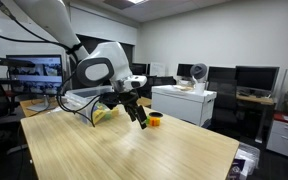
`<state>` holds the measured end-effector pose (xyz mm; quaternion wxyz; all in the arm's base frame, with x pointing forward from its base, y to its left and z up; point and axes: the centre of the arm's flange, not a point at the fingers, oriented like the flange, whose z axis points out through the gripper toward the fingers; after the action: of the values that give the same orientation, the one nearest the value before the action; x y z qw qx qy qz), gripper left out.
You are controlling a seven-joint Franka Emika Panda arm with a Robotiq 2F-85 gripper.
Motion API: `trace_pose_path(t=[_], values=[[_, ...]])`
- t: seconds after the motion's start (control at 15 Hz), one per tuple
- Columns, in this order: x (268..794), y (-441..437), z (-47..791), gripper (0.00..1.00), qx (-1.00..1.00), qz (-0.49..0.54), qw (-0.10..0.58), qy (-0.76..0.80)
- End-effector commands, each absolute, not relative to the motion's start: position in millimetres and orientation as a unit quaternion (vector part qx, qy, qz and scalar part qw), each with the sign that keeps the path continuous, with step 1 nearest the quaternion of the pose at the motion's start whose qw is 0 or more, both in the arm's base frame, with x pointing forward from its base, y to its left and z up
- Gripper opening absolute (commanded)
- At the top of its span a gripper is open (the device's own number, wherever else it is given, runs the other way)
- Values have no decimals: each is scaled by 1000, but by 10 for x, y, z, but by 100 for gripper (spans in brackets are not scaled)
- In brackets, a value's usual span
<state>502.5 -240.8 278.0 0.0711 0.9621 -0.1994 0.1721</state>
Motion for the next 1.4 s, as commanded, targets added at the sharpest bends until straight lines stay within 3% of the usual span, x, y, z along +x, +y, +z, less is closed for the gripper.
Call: trace_pose_path(t=[0.0,0.53,1.33], values=[[5548,-1950,2897,100,943,140,80,-292],[6293,-1382,3003,100,875,108,90,-463],[6659,-2011,2329,100,804,80,141,-572]])
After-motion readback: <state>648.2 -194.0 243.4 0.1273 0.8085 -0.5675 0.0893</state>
